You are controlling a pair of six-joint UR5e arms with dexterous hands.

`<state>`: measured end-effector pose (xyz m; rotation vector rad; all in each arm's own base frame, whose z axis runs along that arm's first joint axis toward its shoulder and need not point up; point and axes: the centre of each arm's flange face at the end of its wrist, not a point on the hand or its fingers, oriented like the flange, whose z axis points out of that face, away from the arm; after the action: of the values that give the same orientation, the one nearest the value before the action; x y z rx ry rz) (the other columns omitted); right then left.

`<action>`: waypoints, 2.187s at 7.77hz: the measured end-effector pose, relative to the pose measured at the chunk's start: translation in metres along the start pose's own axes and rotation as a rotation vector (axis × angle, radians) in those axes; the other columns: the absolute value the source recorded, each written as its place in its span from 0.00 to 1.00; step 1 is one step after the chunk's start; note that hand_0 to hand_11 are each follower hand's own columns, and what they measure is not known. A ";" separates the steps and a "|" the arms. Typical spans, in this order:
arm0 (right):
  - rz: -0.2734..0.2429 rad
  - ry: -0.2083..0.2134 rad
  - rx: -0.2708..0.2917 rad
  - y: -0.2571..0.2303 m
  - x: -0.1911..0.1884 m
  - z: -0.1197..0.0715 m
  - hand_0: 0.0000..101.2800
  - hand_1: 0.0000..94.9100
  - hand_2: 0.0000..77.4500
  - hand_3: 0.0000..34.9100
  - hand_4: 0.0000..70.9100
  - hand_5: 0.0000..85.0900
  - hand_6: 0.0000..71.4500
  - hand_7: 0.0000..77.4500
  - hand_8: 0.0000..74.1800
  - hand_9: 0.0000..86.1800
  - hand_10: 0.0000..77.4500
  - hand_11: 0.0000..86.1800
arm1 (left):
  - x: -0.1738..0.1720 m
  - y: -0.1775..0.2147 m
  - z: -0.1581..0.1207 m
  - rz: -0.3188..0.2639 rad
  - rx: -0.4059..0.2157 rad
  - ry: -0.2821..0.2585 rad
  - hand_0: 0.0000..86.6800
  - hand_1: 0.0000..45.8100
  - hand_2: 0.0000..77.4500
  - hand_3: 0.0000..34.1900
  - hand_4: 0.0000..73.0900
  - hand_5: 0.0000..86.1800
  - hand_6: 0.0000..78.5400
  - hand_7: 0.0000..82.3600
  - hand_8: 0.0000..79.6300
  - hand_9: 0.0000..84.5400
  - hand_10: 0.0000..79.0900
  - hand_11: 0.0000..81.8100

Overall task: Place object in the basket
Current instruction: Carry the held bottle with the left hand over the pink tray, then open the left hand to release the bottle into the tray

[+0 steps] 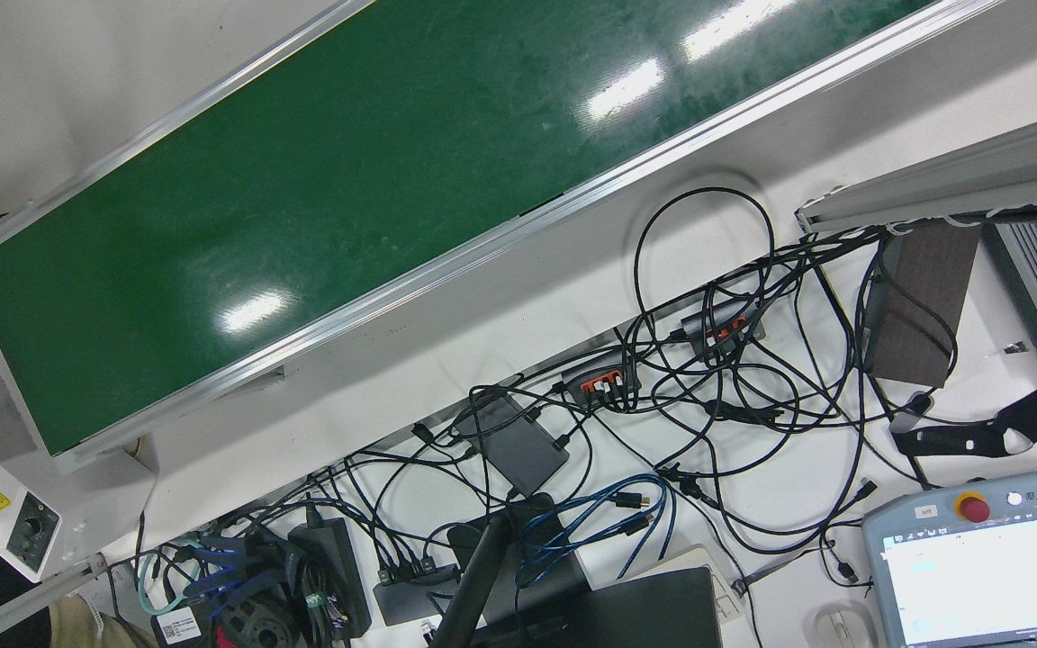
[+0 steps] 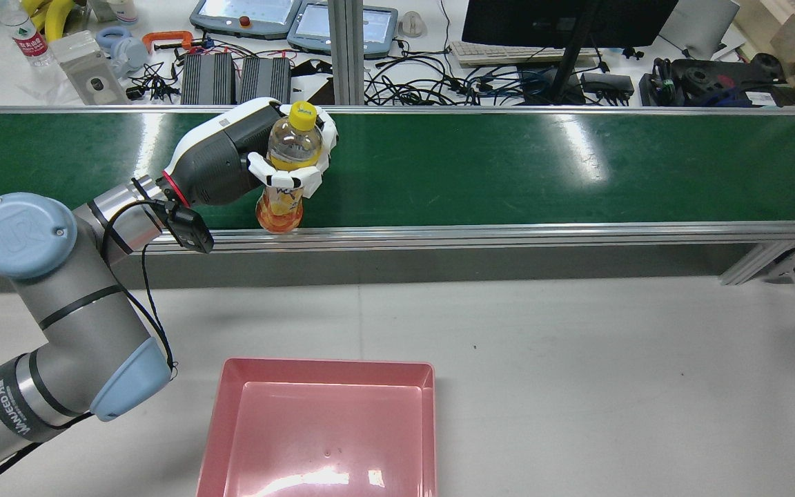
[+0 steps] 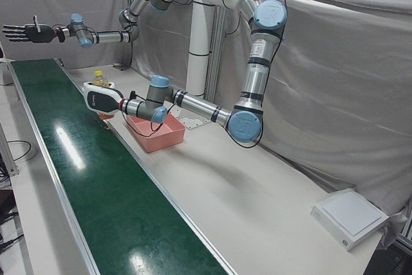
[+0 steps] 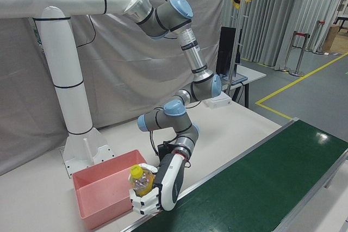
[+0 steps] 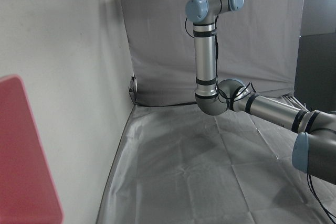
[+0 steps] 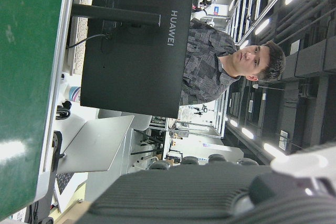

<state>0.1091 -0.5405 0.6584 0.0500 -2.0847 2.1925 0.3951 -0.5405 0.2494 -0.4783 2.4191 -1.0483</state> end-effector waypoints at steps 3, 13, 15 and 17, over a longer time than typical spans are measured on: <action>0.000 0.001 0.000 0.000 0.000 0.000 0.00 0.00 0.01 0.01 0.00 0.00 0.00 0.01 0.00 0.00 0.00 0.00 | -0.050 0.052 -0.021 -0.022 -0.056 -0.069 0.65 0.23 0.63 0.00 0.55 0.65 0.52 0.81 0.73 0.71 0.76 0.67; 0.000 0.000 0.000 0.000 0.000 0.000 0.00 0.00 0.01 0.01 0.00 0.00 0.00 0.01 0.00 0.00 0.00 0.00 | -0.155 0.104 -0.085 -0.062 -0.149 -0.205 0.61 0.20 0.01 0.00 0.04 0.19 0.06 0.09 0.10 0.13 0.18 0.34; 0.000 0.000 0.000 0.000 0.000 0.000 0.00 0.00 0.01 0.01 0.00 0.00 0.00 0.01 0.00 0.00 0.00 0.00 | -0.169 0.116 -0.084 -0.090 -0.194 -0.203 0.61 0.20 0.01 0.00 0.11 0.04 0.02 0.06 0.02 0.02 0.05 0.16; 0.000 0.000 0.000 0.000 0.000 0.000 0.00 0.00 0.01 0.01 0.00 0.00 0.00 0.01 0.00 0.00 0.00 0.00 | -0.172 0.121 -0.083 -0.102 -0.215 -0.198 0.61 0.11 0.01 0.00 0.07 0.02 0.02 0.02 0.01 0.01 0.01 0.03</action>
<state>0.1091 -0.5405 0.6584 0.0500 -2.0847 2.1925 0.4787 -0.3307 0.2556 -0.7480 2.3599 -0.7434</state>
